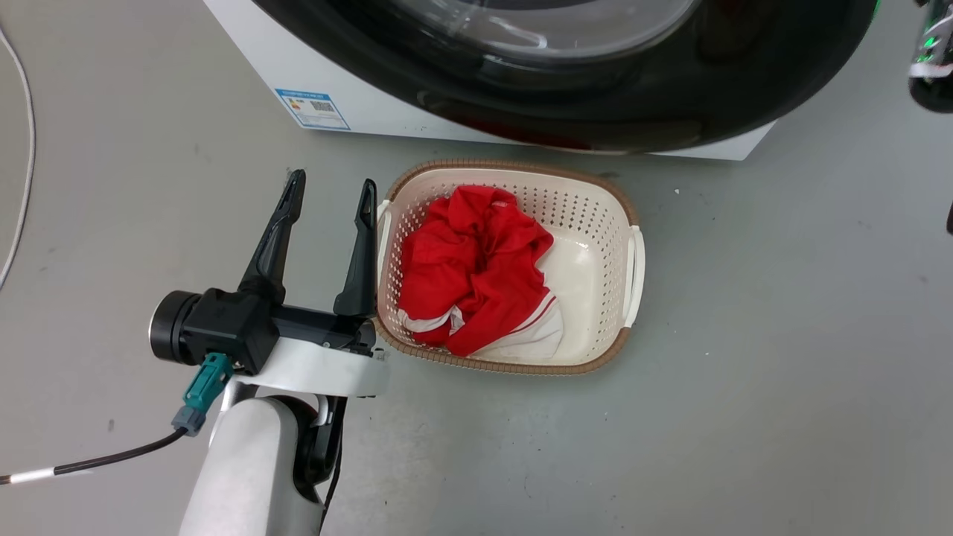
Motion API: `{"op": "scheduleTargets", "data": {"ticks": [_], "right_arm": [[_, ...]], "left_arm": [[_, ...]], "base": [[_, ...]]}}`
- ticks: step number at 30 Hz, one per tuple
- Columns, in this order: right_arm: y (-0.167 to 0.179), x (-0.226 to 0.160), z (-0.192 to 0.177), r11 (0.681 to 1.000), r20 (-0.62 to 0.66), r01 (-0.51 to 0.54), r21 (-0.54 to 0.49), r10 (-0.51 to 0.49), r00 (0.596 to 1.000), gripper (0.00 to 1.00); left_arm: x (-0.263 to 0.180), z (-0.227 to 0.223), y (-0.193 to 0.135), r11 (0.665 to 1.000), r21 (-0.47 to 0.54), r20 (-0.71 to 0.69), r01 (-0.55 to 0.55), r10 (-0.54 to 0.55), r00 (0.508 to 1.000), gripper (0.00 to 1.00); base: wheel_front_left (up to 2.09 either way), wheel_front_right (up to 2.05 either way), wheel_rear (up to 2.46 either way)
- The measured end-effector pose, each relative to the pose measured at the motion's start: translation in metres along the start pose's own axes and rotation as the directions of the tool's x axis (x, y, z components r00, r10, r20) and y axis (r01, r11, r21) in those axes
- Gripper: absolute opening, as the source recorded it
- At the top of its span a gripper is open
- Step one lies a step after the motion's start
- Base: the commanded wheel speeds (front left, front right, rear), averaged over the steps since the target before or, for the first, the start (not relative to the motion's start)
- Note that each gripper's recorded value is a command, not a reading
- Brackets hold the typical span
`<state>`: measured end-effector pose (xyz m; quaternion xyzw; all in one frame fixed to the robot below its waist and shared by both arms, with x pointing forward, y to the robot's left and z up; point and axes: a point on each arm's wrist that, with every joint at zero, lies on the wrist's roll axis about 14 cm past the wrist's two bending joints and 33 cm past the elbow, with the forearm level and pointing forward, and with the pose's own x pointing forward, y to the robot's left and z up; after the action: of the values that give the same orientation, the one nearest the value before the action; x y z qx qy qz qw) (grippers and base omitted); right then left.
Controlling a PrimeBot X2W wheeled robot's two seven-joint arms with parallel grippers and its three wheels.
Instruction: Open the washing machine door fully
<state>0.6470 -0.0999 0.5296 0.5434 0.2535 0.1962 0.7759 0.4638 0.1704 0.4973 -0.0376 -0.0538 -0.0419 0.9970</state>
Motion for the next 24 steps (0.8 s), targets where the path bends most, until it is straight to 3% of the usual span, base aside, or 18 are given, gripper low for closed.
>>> {"op": "scheduleTargets", "data": {"ticks": [24], "right_arm": [[0.030, -0.075, -0.119, 0.995, -0.287, -0.096, 0.028, 0.100, 0.953, 0.00]], "left_arm": [[-0.031, 0.031, -0.018, 0.999, -0.021, 0.043, 0.028, -0.027, 0.999, 1.00]], "base": [[0.00, 0.00, 0.00]]}}
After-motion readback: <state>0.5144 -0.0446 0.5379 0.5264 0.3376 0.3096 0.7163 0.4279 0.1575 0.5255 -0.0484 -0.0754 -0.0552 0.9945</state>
